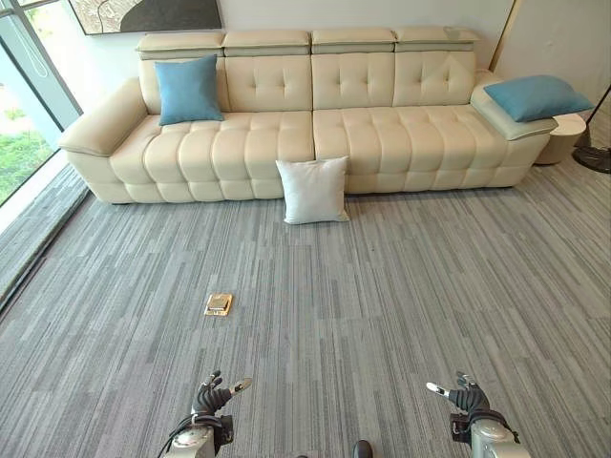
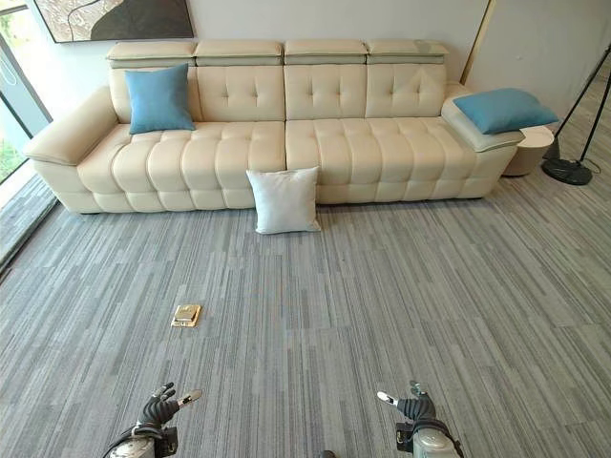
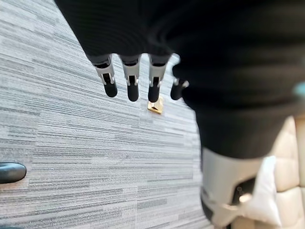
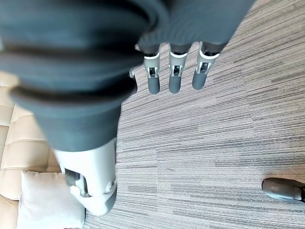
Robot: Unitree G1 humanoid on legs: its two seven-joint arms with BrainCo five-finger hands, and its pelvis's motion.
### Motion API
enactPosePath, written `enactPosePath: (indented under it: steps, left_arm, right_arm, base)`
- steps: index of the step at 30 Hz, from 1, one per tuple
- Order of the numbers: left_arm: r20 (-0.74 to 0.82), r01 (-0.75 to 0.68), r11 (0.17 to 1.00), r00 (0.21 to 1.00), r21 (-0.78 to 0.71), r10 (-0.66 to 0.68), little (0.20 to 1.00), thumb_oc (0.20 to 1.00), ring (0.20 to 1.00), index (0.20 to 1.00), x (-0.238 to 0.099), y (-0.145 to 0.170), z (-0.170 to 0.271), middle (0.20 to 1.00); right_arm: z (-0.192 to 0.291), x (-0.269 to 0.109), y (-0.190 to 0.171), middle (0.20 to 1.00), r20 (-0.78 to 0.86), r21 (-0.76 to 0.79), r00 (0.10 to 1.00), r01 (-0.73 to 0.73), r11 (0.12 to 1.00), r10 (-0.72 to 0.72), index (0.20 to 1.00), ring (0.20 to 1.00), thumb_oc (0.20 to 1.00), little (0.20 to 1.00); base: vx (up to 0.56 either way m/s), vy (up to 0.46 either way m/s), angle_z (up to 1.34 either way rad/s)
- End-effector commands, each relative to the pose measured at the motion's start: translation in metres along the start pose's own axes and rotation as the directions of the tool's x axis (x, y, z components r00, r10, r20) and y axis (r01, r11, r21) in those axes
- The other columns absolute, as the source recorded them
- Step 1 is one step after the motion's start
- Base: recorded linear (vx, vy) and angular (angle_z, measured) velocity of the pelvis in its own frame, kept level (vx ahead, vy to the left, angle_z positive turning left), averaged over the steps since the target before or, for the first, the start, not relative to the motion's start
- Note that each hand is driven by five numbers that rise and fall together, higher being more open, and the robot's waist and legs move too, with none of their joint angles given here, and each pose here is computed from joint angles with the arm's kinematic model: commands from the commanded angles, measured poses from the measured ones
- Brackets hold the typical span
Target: Pick up all the scattered cushions and arrange them neatly on the sofa.
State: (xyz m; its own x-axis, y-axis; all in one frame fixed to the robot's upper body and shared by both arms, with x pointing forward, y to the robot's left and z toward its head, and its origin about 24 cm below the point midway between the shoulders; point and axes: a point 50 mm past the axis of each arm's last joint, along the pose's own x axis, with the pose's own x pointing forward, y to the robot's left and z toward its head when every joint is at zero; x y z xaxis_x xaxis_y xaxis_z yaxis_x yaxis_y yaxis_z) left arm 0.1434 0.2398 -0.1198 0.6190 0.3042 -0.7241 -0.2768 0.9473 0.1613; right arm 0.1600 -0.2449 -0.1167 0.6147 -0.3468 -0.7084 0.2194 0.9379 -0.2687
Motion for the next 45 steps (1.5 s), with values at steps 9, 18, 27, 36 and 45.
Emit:
enactPosePath:
  steps: [9,18,27,36,45]
  left_arm:
    - [-0.004,-0.067,0.998,0.998,-0.019,0.067,1.000,1.000,1.000,1.000,0.004,0.010,0.003,1.000]
    - [-0.009,-0.054,0.999,0.998,0.001,0.054,1.000,1.000,1.000,1.000,0.004,0.004,0.002,1.000]
    - [0.003,-0.038,0.999,0.999,0.011,0.038,1.000,1.000,1.000,1.000,0.004,0.001,0.005,1.000]
    - [0.026,-0.023,1.000,0.999,0.006,0.023,1.000,1.000,1.000,1.000,0.003,-0.004,0.009,1.000]
    - [0.011,-0.015,0.999,1.000,0.034,0.015,1.000,1.000,1.000,1.000,0.002,-0.004,0.005,1.000]
  right_arm:
    - [0.009,0.002,-0.017,1.000,0.036,0.069,0.995,0.088,0.994,-0.090,1.000,1.000,1.000,1.000]
    - [-0.002,0.001,-0.010,1.000,-0.020,0.129,0.997,0.083,0.988,-0.081,1.000,1.000,1.000,1.000]
    - [-0.004,0.001,-0.009,1.000,-0.024,0.121,0.997,0.074,0.990,-0.072,1.000,1.000,1.000,1.000]
    - [-0.007,0.001,-0.007,1.000,-0.035,0.079,0.997,0.067,0.995,-0.065,1.000,1.000,1.000,1.000]
    - [-0.012,0.000,-0.006,1.000,-0.053,0.071,0.996,0.070,0.995,-0.066,1.000,1.000,1.000,1.000]
  base:
    - [0.00,0.000,0.00]
    - [0.00,0.000,0.00]
    - [0.00,-0.001,0.00]
    - [0.00,-0.001,0.00]
    - [0.00,-0.002,0.02]
